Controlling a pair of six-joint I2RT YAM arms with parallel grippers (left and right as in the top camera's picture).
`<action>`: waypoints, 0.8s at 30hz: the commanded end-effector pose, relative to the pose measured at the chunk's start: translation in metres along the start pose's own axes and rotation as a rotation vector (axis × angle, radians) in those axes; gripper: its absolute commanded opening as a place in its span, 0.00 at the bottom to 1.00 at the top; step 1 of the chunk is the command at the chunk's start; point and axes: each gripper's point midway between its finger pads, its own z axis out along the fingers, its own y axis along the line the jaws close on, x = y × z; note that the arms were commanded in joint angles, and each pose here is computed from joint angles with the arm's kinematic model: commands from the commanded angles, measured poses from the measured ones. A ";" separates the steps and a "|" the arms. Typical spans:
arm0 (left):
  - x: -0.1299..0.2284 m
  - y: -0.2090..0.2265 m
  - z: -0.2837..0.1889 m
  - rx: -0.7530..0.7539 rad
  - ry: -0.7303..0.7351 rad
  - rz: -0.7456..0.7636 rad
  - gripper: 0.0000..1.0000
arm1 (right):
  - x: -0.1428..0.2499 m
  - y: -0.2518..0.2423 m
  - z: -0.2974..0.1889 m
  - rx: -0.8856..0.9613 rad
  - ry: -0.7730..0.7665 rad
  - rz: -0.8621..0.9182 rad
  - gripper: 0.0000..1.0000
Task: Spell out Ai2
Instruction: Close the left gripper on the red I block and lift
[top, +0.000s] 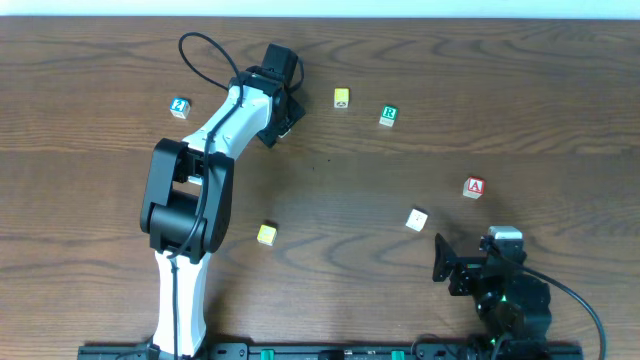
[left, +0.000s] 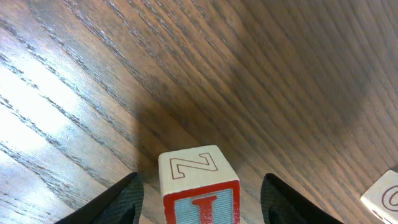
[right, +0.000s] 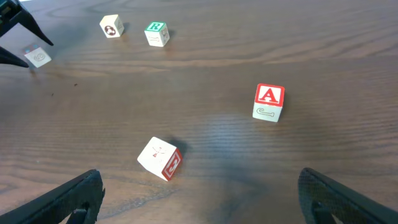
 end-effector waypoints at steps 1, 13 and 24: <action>-0.001 0.000 0.005 -0.004 0.009 -0.015 0.59 | 0.001 -0.001 0.000 0.005 0.001 0.014 0.99; 0.003 0.004 0.005 -0.022 0.026 -0.026 0.37 | 0.001 -0.001 0.000 0.005 0.001 0.014 0.99; 0.013 0.010 0.000 -0.057 0.064 0.081 0.12 | 0.001 -0.001 0.000 0.005 0.000 0.014 0.99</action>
